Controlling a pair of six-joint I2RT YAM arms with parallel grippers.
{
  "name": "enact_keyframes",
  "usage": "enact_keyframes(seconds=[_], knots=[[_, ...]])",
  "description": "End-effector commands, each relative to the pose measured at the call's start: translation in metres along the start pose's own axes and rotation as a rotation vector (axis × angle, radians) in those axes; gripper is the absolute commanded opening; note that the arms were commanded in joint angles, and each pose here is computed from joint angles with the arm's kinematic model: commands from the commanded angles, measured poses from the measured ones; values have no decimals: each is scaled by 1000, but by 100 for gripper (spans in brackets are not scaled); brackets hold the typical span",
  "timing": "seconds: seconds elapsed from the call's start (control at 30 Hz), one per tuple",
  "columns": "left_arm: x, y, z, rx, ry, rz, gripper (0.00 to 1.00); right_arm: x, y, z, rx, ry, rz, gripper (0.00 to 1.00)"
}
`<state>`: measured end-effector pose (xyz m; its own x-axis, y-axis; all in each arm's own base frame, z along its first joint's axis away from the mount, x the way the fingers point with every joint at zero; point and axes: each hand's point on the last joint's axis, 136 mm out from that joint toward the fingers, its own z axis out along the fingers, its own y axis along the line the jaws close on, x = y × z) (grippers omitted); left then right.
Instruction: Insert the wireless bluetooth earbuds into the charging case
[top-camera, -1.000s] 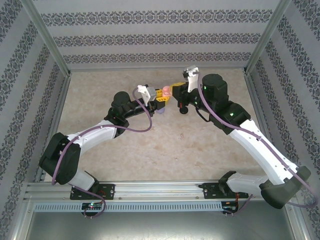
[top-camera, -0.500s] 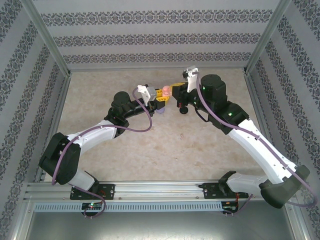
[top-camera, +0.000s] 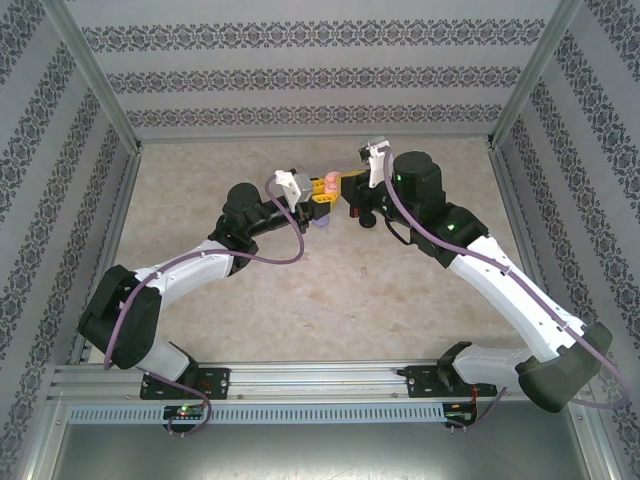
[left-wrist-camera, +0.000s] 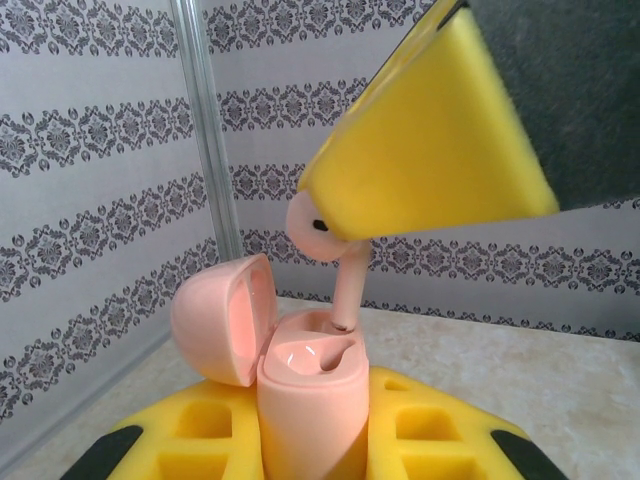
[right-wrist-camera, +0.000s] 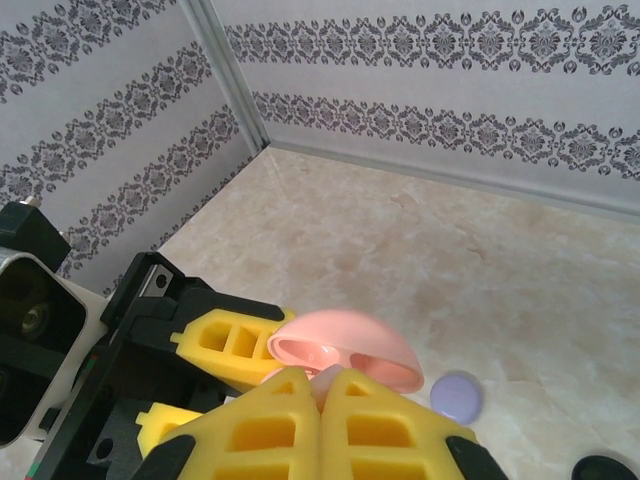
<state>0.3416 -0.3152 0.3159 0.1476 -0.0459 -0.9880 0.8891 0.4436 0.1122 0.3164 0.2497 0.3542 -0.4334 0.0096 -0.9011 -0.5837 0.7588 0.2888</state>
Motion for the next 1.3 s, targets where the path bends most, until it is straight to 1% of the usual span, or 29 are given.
enact_keyframes(seconds=[0.0,0.33,0.47,0.6,0.77,0.8,0.83,0.97,1.07,1.17,1.27], knots=[[-23,-5,-2,15,-64,41,0,7,4,7,-18,15,10,4],[-28,-5,-4,5,-75,54,0,16,-2,13,3,46,19,4],[-27,-4,-4,4,-71,47,0,21,-6,18,21,72,34,7],[-23,-3,-5,-5,-62,39,0,15,-13,16,48,60,69,19],[-18,-1,-5,-19,-58,29,0,-12,-16,-4,47,-19,126,60],[-17,0,-5,-24,-57,27,0,-18,-17,-11,45,-41,139,65],[-17,0,-5,-28,-59,27,0,-22,-17,-16,46,-57,151,68],[-13,4,-6,-51,-58,27,0,-36,-22,-41,49,-115,210,76],[-12,7,-8,-76,-59,35,0,-30,-33,-52,73,-109,281,77],[-10,13,-11,-122,-57,47,0,-3,-53,-54,149,-55,347,77],[-13,18,-17,-171,-71,69,0,42,-77,-49,239,50,420,76]])
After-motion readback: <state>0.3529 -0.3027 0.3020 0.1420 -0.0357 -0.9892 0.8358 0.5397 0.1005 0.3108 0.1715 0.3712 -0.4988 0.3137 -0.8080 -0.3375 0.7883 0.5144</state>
